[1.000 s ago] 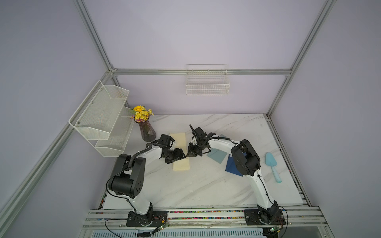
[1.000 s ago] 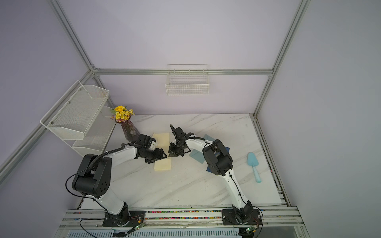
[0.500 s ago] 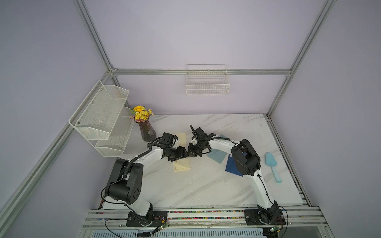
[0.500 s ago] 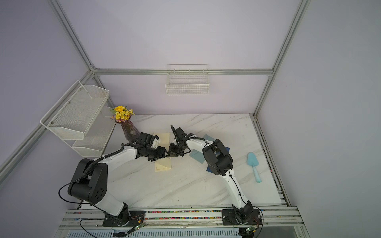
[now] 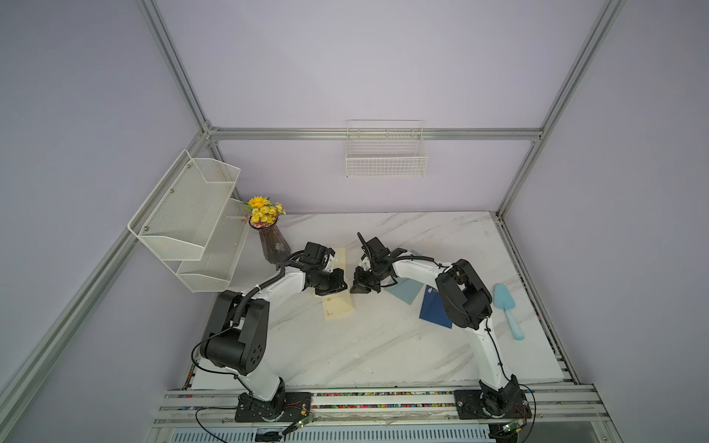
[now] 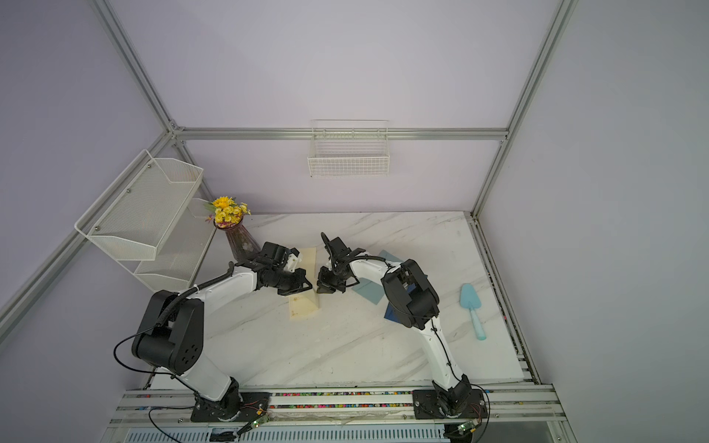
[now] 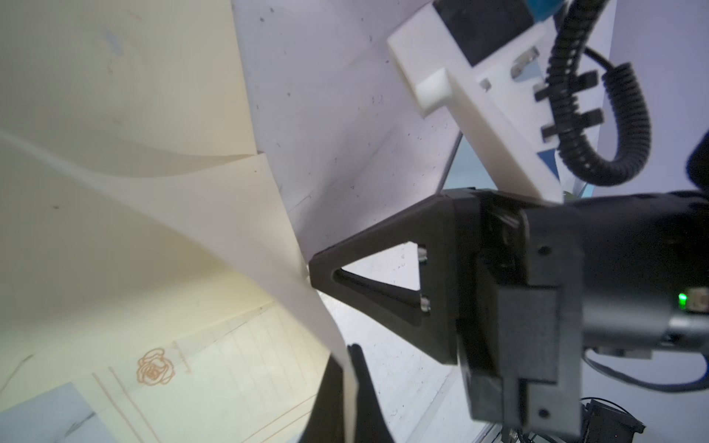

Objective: Fold the letter paper in half and place it into the envelope
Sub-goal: Pick up the letter paper from the center of the board, then fold the letter paper.

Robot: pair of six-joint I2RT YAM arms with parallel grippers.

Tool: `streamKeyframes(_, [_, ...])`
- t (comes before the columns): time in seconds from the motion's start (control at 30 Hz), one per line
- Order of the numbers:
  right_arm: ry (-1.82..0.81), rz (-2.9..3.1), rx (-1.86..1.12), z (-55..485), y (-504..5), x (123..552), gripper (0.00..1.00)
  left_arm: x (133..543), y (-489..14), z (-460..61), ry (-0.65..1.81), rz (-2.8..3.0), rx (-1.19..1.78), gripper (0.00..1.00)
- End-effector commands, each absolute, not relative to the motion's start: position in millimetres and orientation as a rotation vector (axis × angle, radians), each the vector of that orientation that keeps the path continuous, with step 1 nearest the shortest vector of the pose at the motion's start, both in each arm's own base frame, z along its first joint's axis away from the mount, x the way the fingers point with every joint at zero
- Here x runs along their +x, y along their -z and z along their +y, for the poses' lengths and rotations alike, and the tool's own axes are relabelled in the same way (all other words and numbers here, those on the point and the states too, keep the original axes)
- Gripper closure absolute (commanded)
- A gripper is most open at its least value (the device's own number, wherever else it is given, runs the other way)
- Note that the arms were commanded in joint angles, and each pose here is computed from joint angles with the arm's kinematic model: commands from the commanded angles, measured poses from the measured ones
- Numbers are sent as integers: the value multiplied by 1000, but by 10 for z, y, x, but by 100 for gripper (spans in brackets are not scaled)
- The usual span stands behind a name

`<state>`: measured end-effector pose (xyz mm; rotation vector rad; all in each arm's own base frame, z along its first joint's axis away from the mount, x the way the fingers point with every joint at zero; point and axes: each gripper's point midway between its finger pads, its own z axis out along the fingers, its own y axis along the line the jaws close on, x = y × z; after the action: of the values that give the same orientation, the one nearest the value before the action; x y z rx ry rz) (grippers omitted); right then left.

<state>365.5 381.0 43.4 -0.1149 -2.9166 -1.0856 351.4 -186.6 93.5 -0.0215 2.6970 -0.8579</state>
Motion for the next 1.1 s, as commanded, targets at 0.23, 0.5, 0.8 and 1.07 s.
streamKeyframes(0.23, [1110, -3009, -278, 3073, -895, 3757, 100, 3550, -1529, -2176, 1001, 2552, 100, 100])
streamKeyframes(0.5, [1103, -3023, -316, 2932, -935, 3745, 100, 3407, -1560, -2460, 1042, 2553, 192, 100])
streamKeyframes(0.8, [1095, -3010, -337, 2873, -926, 3647, 46, 3386, -1338, -2591, 1087, 2571, 224, 100])
streamKeyframes(1.07, [1199, -2955, -377, 2944, -897, 3625, 22, 3390, -1230, -2679, 1185, 2542, 199, 100])
